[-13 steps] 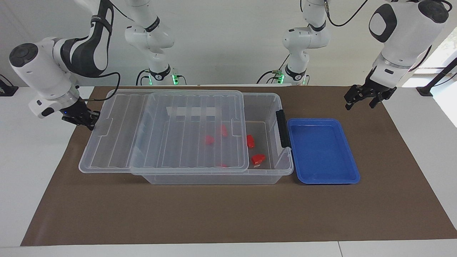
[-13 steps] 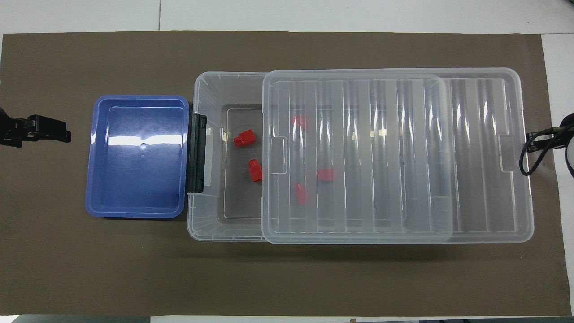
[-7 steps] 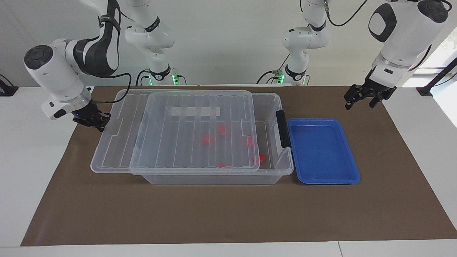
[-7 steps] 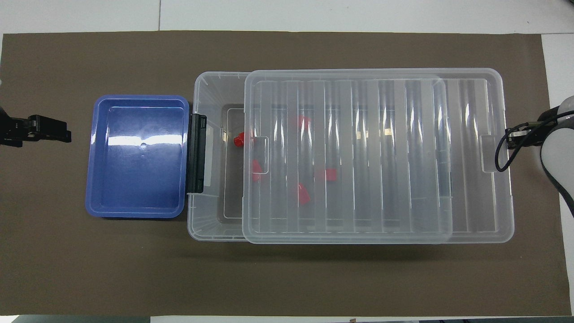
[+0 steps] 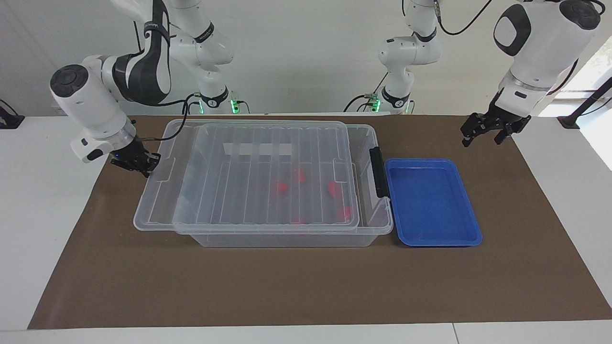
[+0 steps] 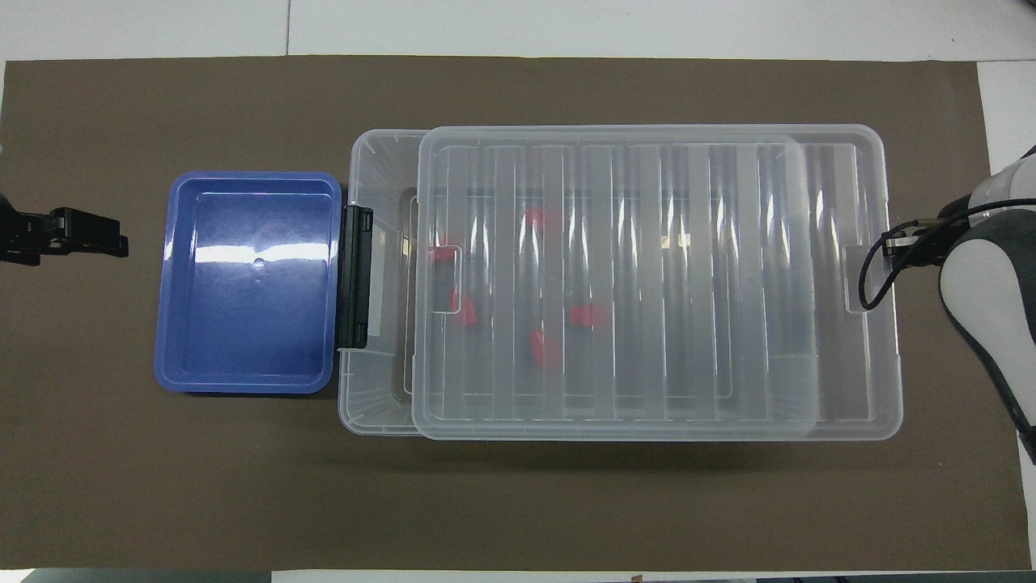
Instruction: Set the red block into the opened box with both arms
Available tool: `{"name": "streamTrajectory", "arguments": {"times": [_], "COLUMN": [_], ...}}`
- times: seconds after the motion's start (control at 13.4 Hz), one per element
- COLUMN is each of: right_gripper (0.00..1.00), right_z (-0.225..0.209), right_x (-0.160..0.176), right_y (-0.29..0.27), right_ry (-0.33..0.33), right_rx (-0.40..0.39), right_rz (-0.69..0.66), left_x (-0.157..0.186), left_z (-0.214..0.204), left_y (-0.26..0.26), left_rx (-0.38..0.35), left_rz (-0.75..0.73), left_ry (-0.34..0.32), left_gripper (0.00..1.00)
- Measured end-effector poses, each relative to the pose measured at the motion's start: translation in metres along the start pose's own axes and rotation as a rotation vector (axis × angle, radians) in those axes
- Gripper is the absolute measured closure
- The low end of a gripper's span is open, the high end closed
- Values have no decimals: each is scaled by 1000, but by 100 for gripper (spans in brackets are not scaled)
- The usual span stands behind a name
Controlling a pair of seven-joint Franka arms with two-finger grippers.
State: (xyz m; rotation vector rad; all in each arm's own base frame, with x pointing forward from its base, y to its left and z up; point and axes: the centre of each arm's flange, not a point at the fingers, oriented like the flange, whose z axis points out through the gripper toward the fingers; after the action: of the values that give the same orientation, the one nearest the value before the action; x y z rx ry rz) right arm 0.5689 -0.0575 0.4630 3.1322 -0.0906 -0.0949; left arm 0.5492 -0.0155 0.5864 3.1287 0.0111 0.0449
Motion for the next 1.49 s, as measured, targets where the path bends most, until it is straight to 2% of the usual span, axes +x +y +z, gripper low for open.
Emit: {"name": "streamTrajectory", "arguments": {"times": [0.45, 1.49], "right_gripper": [99, 99], "right_z": [1, -1], "right_x": [0, -1], "right_y": [-33, -58], "right_ry": [1, 9], "right_rx": [0, 1], "right_rz": [35, 69], "left_x": [0, 0], "left_z": [0, 0], "left_y": [0, 0], "left_rx": [0, 0], "left_rz": [0, 0], "left_ry": [0, 0], "left_gripper": [0, 0]}}
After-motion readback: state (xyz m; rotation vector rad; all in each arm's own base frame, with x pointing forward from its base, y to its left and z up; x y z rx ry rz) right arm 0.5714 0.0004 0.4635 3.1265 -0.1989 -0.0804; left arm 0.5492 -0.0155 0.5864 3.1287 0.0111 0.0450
